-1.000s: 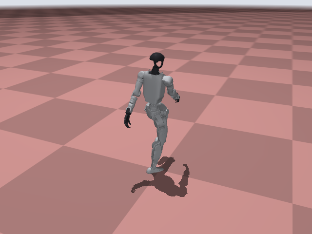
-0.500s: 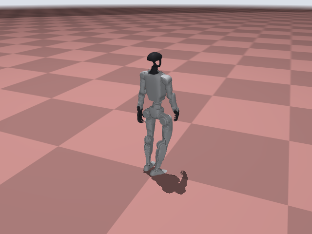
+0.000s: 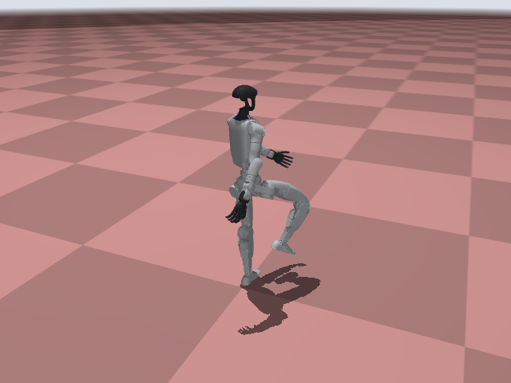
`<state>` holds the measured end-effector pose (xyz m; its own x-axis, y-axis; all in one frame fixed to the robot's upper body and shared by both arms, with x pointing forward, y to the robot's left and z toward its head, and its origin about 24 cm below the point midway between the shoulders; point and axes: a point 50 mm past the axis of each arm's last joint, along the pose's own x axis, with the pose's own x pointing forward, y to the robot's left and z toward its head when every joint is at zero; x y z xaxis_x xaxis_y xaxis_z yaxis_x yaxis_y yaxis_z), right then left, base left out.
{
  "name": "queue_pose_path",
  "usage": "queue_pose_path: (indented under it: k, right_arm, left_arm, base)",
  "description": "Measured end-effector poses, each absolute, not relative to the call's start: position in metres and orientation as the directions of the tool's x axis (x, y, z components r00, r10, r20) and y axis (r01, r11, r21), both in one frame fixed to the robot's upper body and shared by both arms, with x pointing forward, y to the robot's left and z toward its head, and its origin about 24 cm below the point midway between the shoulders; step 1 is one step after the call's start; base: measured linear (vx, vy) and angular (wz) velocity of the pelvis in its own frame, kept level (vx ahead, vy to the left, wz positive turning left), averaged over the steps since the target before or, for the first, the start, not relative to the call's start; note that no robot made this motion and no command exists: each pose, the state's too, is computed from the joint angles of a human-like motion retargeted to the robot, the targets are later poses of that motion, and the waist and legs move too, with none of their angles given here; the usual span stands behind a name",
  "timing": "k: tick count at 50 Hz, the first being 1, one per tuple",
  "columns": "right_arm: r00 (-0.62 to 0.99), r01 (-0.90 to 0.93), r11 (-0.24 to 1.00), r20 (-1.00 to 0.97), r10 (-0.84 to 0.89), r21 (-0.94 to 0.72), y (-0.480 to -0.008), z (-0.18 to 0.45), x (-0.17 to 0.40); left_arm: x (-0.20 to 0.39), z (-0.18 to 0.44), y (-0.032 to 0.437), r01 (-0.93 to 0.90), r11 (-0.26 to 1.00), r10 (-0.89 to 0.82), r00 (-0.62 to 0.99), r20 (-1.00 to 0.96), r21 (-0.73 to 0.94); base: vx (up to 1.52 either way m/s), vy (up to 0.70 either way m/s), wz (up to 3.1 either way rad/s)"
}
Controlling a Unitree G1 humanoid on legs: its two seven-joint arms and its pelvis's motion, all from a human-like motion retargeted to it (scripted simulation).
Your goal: Upper body actions
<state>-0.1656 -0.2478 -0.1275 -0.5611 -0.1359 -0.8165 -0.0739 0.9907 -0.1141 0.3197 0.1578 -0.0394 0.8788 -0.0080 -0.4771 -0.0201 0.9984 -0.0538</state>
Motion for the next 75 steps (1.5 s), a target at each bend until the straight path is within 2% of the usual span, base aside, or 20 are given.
queue_pose_path:
  k: [3,7,12,18,26,31,34,36,40,42,47,51,55,60,65,75]
  right_arm:
    - [-0.583,0.013,0.995,-0.809,-0.074,-0.100,-0.235,-0.127,-0.174]
    - [-0.491,0.074,0.997,-0.870,0.034,-0.003,-0.219,-0.140,-0.151]
    - [-0.326,-0.023,0.997,-0.944,0.059,0.071,-0.215,-0.158,-0.101]
    - [-0.133,-0.187,0.981,-0.989,-0.068,-0.043,-0.222,-0.171,-0.039]
    - [-0.017,-0.204,0.977,-0.998,-0.067,-0.062,-0.210,-0.176,-0.003]
    - [0.025,-0.263,0.963,-0.998,-0.058,-0.063,-0.198,-0.176,0.026]
    - [0.072,-0.287,0.957,-0.997,-0.022,-0.042,-0.183,-0.176,0.049]
    - [0.142,-0.231,0.973,-0.989,0.031,-0.002,-0.166,-0.175,0.074]
    - [0.362,-0.013,0.990,-0.923,0.132,0.137,-0.134,-0.160,0.141]
    - [0.490,0.038,0.980,-0.858,0.151,0.194,-0.120,-0.143,0.183]
    - [0.739,-0.138,0.962,-0.622,0.260,0.237,-0.087,-0.081,0.275]
    - [0.828,-0.266,0.958,-0.483,0.286,0.111,-0.078,-0.040,0.315]
    - [0.871,-0.264,0.963,-0.417,0.260,0.050,-0.075,-0.022,0.329]
    - [0.876,-0.233,0.968,-0.410,0.253,0.097,-0.071,-0.028,0.322]
    - [0.836,-0.198,0.971,-0.494,0.239,0.134,-0.072,-0.056,0.296]
    - [0.777,-0.140,0.986,-0.608,0.164,0.088,-0.083,-0.094,0.252]
  left_arm:
    - [0.320,-0.039,0.161,-0.005,1.000,0.010,0.877,-0.480,0.012]
    - [0.307,-0.052,0.164,-0.009,1.000,0.019,0.854,-0.520,0.022]
    - [0.273,-0.086,0.153,-0.069,0.996,0.018,0.775,-0.632,-0.056]
    - [0.222,-0.123,0.147,-0.072,0.993,-0.025,0.641,-0.767,-0.092]
    - [0.156,-0.155,0.145,-0.066,0.994,-0.052,0.443,-0.895,-0.091]
    - [0.109,-0.170,0.161,-0.065,0.994,-0.061,0.319,-0.946,-0.086]
    - [0.068,-0.177,0.172,-0.087,0.995,-0.033,0.199,-0.980,-0.051]
    - [0.040,-0.180,0.179,-0.128,0.992,0.008,0.100,-0.995,-0.005]
    - [-0.027,-0.176,0.193,-0.178,0.981,0.055,-0.123,-0.991,0.077]
    - [-0.059,-0.171,0.198,-0.159,0.983,0.053,-0.244,-0.968,0.093]
    - [-0.132,-0.152,0.200,-0.092,0.992,0.031,-0.464,-0.885,0.083]
    - [-0.171,-0.137,0.191,-0.091,0.994,-0.006,-0.556,-0.831,0.054]
    - [-0.187,-0.130,0.183,-0.185,0.980,-0.053,-0.583,-0.811,0.068]
    - [-0.176,-0.137,0.179,-0.288,0.955,-0.092,-0.530,-0.843,0.077]
    - [-0.146,-0.148,0.189,-0.282,0.956,-0.059,-0.447,-0.892,0.079]
    - [-0.061,-0.169,0.214,-0.208,0.971,0.071,-0.234,-0.970,0.121]
  base:
    - [0.01,-0.10,-0.01]
    - [-0.02,-0.07,-0.34]
    - [-0.03,-0.03,-0.39]
    - [-0.09,-0.03,-0.23]
    - [-0.15,-0.08,-0.27]
    - [-0.33,-0.10,-0.03]
    - [-0.35,-0.05,0.22]
    - [-0.39,-0.08,0.28]
    - [-0.31,-0.11,0.07]
    - [-0.25,-0.05,-0.49]
    - [-0.20,-0.03,-0.73]
    - [-0.06,0.03,-0.61]
    - [0.00,-0.03,0.24]
    - [0.01,-0.04,0.80]
    - [0.06,-0.06,1.02]
    - [0.09,-0.10,0.38]
